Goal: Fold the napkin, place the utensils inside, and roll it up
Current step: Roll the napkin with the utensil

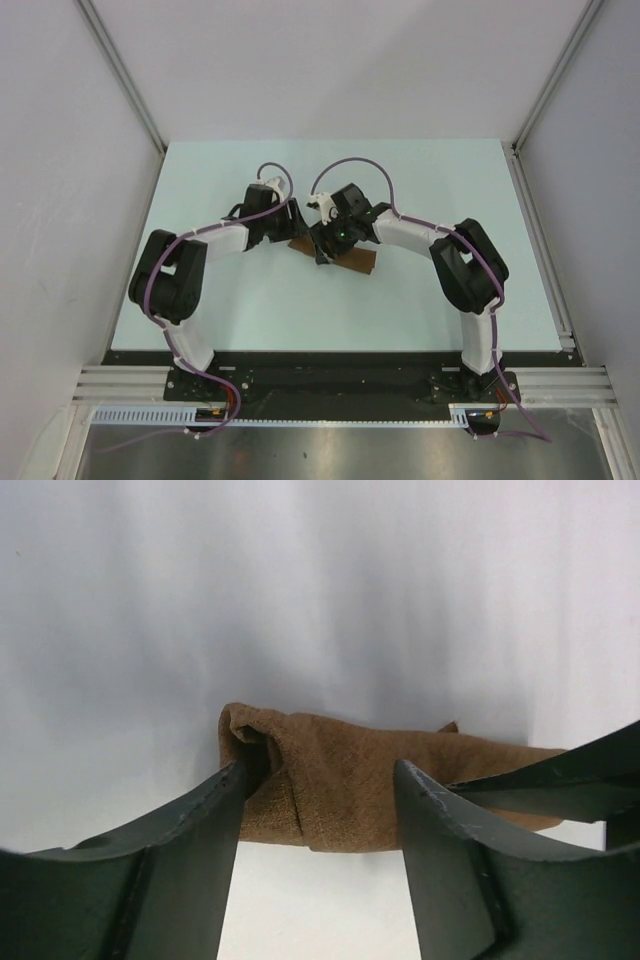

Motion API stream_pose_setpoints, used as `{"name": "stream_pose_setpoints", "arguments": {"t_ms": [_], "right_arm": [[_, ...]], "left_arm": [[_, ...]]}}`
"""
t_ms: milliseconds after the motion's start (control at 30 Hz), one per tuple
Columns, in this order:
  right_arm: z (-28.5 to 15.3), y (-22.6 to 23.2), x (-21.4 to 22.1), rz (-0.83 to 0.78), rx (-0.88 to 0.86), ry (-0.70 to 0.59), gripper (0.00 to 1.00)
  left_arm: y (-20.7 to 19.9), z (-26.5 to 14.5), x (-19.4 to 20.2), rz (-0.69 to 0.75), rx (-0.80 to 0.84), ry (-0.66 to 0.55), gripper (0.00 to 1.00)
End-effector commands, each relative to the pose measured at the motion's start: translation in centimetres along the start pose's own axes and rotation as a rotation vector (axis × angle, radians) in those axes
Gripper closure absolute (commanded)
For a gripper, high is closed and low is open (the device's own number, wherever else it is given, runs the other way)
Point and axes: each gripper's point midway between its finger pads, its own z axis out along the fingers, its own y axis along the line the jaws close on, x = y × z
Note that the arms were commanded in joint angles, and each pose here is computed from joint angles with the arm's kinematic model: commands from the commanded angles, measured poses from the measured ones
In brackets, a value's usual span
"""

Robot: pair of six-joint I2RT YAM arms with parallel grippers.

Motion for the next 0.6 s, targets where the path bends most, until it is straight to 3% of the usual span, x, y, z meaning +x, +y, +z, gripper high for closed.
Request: {"name": "stream_pose_setpoints", "arguments": {"t_ms": [0,233,567], "right_arm": [[0.7,-1.9,-0.2,0.023,0.021,-0.011,0.31],[0.3,-1.6,-1.5,-0.022,-0.010,-0.039,0.30],[-3.5,1.9,-3.9,-0.212,0.063,-0.127,0.26]], "left_arm": [[-2.1,-1.9,-3.9,0.033,0.015,-0.093,0.33],[-0.9,-4.5,-4.9,-0.029,-0.018,-0.131,0.28],[-0.8,-9.7,-6.6,-0.049,-0.008,-0.207,0.25]]}}
